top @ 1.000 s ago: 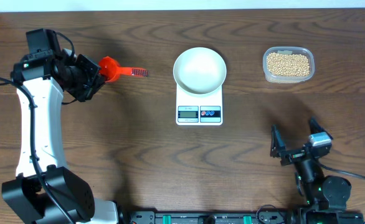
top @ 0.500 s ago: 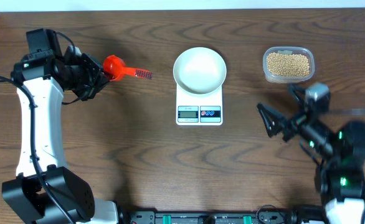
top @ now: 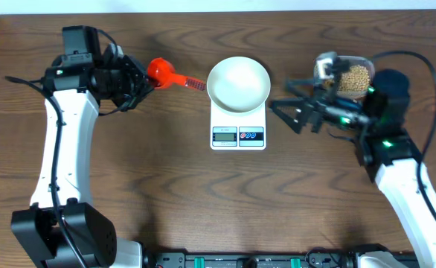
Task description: Scoop item into bowl and weigh 50g on scale
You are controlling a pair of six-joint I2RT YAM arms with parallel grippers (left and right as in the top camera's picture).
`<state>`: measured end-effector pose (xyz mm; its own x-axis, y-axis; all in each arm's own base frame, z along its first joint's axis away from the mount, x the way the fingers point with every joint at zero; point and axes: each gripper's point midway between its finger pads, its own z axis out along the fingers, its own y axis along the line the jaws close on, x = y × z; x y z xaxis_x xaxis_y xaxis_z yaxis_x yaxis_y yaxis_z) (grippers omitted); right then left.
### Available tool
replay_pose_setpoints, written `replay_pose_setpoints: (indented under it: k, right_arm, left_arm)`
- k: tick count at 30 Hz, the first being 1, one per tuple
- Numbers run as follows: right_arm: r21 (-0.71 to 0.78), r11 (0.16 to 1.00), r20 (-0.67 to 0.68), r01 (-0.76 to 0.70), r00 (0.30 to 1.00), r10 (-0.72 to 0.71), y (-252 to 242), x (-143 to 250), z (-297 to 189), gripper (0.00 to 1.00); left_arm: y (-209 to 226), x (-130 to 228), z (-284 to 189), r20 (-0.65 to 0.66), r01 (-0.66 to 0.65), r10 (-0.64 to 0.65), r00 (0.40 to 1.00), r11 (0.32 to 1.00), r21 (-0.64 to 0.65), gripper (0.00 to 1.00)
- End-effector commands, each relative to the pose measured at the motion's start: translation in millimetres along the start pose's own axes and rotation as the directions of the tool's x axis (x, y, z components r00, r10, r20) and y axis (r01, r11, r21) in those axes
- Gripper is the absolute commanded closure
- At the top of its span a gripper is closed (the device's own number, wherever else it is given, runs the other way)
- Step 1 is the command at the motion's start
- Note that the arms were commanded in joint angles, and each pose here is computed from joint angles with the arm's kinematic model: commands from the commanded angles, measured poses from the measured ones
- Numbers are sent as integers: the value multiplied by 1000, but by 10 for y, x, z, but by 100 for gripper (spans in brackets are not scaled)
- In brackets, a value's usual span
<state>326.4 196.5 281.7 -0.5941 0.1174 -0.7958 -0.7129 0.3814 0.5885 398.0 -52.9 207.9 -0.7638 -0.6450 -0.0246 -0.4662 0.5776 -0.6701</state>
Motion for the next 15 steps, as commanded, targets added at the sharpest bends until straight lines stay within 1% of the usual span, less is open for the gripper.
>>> replay_pose_setpoints:
  k: [1,4,9,10,11,12,13,15]
  right_arm:
    - [-62,998,-1,23,1000,-24,174,-87,165,1]
    - [-88,995,2,55,998,-55,249,-78,267,1]
    - [-49,998,4,41,999,-41,226,-40,394,1]
    - [-36,999,8,25,1000,-25,214,-40,414,3]
    - [-13,1000,15,-4,1000,4,182,-45,429,14]
    - [11,998,24,-55,998,55,144,-52,439,20]
    - [27,995,34,-94,995,93,117,-62,446,21]
    - [66,985,62,-162,986,158,48,-88,452,27]
  left_arm:
    - [-84,65,22,-2,56,-56,998,998,7,93]
    - [-93,110,84,15,59,-59,998,998,-29,93]
    - [-178,236,196,24,27,-26,999,998,-61,93]
    - [-186,257,219,32,30,-28,999,997,-73,93]
    - [-194,271,235,37,26,-23,999,996,-80,93]
    - [-199,288,253,45,24,-20,999,996,-91,93]
    - [-205,305,269,51,21,-16,999,995,-101,93]
    - [-242,353,303,51,8,-2,999,994,-105,93]
